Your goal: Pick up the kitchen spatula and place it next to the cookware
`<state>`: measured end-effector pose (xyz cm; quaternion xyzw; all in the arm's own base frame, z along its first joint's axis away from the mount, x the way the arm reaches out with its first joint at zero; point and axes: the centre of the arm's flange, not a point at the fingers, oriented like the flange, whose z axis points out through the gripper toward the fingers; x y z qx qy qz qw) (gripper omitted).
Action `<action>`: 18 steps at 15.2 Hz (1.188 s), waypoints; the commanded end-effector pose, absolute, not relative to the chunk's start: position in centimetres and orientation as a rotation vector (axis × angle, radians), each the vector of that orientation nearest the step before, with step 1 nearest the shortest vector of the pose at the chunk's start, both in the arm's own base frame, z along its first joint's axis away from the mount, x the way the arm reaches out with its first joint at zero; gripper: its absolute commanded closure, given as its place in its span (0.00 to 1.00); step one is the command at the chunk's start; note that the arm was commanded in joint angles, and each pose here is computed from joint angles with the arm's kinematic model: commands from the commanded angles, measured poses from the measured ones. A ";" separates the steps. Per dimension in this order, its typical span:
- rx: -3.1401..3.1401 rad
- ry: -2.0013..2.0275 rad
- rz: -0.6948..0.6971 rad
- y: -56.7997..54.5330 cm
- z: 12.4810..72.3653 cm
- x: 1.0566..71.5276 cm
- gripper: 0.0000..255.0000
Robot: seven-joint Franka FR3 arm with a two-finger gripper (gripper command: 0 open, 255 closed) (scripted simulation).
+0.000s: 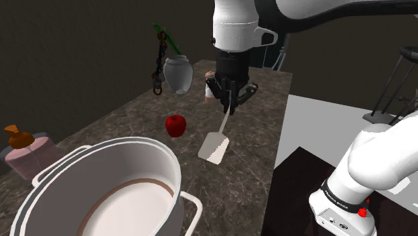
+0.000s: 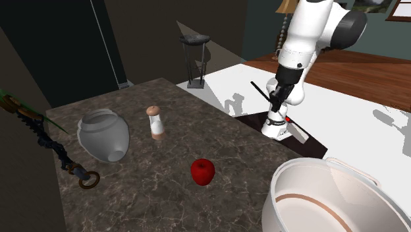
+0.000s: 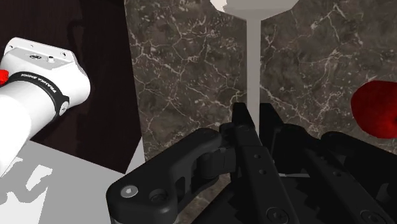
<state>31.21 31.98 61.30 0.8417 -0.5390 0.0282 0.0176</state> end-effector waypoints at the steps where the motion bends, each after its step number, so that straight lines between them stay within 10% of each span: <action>1: 2.613 -1.676 0.087 33.8 61.3 29.0 1.00; 18: 2.613 -1.676 0.087 35.7 53.3 26.9 1.00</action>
